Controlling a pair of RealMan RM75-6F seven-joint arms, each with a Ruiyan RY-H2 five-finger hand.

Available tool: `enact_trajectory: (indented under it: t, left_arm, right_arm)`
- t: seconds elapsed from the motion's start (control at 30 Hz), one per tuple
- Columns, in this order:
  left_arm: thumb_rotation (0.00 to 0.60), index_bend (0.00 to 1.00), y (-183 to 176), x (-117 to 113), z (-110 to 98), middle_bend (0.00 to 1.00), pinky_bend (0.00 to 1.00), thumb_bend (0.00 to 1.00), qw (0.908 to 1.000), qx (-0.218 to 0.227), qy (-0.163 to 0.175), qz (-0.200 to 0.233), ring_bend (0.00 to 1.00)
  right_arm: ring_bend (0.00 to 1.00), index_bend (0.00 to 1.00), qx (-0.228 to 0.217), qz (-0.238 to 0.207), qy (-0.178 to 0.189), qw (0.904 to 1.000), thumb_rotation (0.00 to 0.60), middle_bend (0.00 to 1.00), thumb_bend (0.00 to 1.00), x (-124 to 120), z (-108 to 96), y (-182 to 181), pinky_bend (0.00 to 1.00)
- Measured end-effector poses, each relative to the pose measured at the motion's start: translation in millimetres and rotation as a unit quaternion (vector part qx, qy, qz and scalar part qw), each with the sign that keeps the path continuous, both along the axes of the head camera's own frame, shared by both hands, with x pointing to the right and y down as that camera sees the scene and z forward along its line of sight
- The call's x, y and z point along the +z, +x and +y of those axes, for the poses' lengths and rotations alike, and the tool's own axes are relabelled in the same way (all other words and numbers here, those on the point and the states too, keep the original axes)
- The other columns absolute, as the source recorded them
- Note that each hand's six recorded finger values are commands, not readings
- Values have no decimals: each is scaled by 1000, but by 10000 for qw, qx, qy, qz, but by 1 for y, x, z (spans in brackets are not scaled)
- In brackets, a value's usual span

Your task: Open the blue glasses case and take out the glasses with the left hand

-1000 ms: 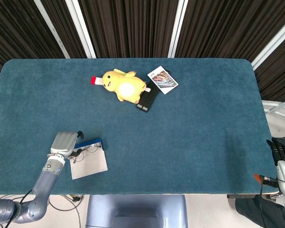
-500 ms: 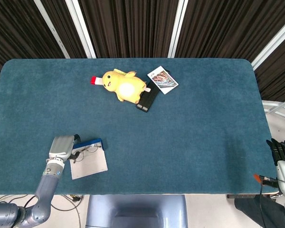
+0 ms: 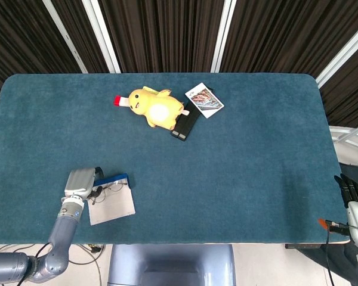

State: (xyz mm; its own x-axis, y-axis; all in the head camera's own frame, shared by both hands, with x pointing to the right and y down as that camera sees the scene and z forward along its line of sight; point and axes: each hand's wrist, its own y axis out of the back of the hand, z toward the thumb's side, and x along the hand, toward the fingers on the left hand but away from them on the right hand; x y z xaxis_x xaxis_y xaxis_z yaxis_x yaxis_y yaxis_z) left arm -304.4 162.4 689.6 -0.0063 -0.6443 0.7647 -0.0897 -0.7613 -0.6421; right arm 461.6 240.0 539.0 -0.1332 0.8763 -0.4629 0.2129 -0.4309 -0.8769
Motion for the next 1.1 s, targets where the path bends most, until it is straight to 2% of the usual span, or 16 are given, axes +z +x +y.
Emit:
enact_trajectory:
  t: [0.3,0.63,1.1]
  left_arm:
    - [600,452,3,2,0,999,990,362,10000,-26,-41,15,914]
    - [600,507,3,3,0,1000,997,478,10000,-43,-30,41,923]
    - [600,525,-4,2,-17,1000,997,483,9997,-35,251,-55,923]
  right_arm:
    - [0,0,1,-3,-1,10000,600,0,163,0,0,0,202]
    - [0,0,2,2,3,10000,600,0,163,0,0,0,202]
    - [0,0,33,-5,-18,10000,600,0,163,0,0,0,202]
